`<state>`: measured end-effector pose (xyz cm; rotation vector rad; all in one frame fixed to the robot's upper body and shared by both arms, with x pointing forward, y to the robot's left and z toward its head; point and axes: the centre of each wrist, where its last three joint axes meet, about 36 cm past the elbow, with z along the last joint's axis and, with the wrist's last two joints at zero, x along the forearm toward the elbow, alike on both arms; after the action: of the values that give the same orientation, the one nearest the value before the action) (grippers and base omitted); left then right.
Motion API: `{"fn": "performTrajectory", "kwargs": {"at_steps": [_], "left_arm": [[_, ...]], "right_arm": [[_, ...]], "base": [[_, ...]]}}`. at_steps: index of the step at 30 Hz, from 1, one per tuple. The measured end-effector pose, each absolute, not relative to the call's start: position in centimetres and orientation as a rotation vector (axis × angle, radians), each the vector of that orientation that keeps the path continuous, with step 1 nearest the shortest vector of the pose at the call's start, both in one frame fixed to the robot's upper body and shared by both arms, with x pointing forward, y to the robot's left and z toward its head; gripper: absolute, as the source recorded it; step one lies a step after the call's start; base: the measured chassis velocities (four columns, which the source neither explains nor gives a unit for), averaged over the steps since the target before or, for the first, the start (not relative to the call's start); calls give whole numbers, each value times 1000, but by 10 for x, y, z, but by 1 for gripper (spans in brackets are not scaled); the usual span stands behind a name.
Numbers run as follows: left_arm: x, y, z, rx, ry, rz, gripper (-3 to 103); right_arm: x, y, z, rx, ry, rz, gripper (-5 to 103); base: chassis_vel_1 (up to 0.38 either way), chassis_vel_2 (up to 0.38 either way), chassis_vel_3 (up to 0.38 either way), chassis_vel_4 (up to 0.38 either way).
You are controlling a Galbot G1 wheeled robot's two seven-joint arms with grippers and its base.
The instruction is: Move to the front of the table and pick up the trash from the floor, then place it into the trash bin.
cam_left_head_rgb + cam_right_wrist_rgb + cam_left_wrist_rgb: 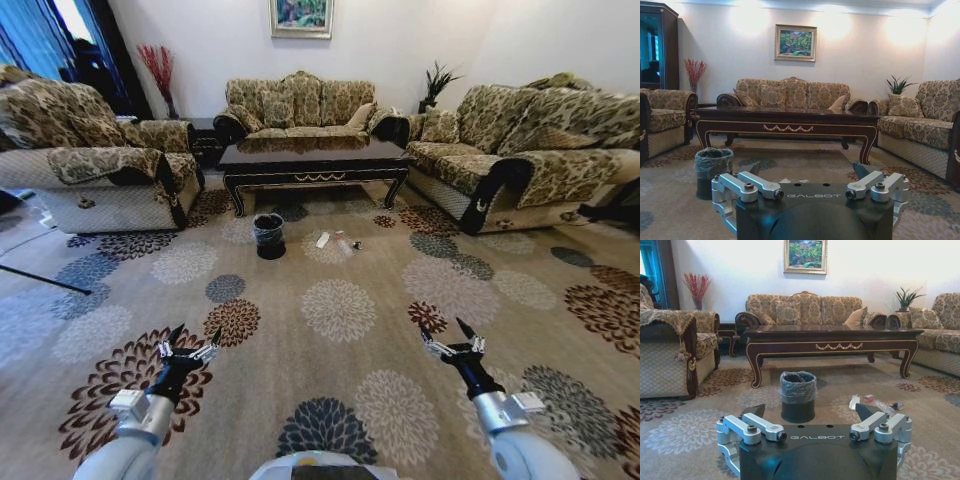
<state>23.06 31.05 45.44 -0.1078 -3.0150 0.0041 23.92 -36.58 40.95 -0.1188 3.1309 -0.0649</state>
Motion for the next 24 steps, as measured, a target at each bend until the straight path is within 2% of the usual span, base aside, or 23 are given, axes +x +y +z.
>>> {"fn": "performTrajectory", "kwargs": {"at_steps": [24], "left_arm": [[231,310,455,-107,-3014,9,100]], "right_arm": [[239,-365,409,-120,3131,-65,100]], "base": [[0,0,0,0]]}}
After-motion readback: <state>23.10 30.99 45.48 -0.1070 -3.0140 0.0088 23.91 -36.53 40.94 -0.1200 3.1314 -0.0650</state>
